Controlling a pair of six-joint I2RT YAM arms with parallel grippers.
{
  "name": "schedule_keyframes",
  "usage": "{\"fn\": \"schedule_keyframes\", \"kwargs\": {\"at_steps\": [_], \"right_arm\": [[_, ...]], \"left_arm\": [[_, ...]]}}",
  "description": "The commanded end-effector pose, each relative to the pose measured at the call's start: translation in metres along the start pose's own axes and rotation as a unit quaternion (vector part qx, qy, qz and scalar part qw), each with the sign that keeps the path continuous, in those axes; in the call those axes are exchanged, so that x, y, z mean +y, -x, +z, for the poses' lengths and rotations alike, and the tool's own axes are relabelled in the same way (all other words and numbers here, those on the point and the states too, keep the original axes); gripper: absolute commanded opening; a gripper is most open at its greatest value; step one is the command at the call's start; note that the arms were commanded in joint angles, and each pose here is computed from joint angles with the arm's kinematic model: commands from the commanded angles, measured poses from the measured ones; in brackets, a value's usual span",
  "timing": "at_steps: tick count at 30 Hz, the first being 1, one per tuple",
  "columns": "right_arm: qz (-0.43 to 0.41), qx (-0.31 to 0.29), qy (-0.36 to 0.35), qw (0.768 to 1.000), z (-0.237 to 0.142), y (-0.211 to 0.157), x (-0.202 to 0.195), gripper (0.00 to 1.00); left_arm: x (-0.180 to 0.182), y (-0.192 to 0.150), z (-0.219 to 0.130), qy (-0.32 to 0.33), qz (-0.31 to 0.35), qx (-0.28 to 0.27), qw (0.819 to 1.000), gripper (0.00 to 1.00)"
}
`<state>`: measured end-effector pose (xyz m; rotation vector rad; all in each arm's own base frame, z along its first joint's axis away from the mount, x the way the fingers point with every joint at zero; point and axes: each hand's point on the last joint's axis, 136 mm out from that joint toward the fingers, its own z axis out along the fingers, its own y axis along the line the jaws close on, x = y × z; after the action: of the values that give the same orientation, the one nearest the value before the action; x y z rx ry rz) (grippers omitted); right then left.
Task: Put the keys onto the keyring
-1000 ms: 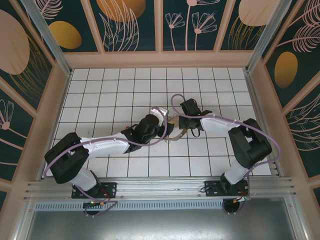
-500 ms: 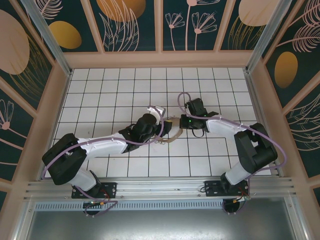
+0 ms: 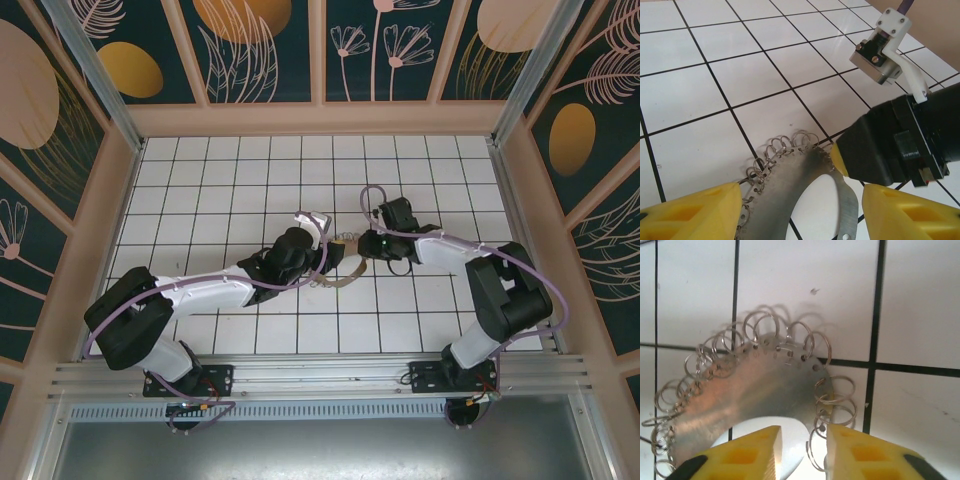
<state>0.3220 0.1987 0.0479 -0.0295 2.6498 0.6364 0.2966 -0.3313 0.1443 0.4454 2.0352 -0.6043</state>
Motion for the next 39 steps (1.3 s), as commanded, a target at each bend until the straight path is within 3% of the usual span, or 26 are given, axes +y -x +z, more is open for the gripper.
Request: {"fn": "schedule_keyframes", "kwargs": {"at_steps": [1, 7, 17, 28, 39], "right_arm": [[0.002, -0.031, 0.006, 0.999, -0.015, 0.011, 0.003, 0.42], [0.006, -0.051, -0.003, 0.999, -0.033, 0.002, -0.004, 0.43], [-0.007, -0.031, -0.044, 0.999, -0.025, -0.026, -0.022, 0.47], [0.031, -0.014, 0.003, 0.999, -0.01, -0.039, -0.012, 0.47], [0.026, -0.026, 0.002, 0.999, 0.002, -0.015, -0.002, 0.47]], "left_arm": [[-0.002, 0.012, -0.004, -0.007, -0.013, -0.013, 1.0, 0.65], [-0.002, 0.013, -0.003, -0.006, -0.016, -0.01, 1.0, 0.65], [-0.006, 0.018, 0.004, -0.006, -0.009, -0.005, 1.0, 0.67], [-0.006, 0.02, 0.004, -0.004, -0.005, 0.0, 1.0, 0.68], [0.0, 0.01, 0.001, -0.003, 0.001, 0.012, 1.0, 0.69]]}}
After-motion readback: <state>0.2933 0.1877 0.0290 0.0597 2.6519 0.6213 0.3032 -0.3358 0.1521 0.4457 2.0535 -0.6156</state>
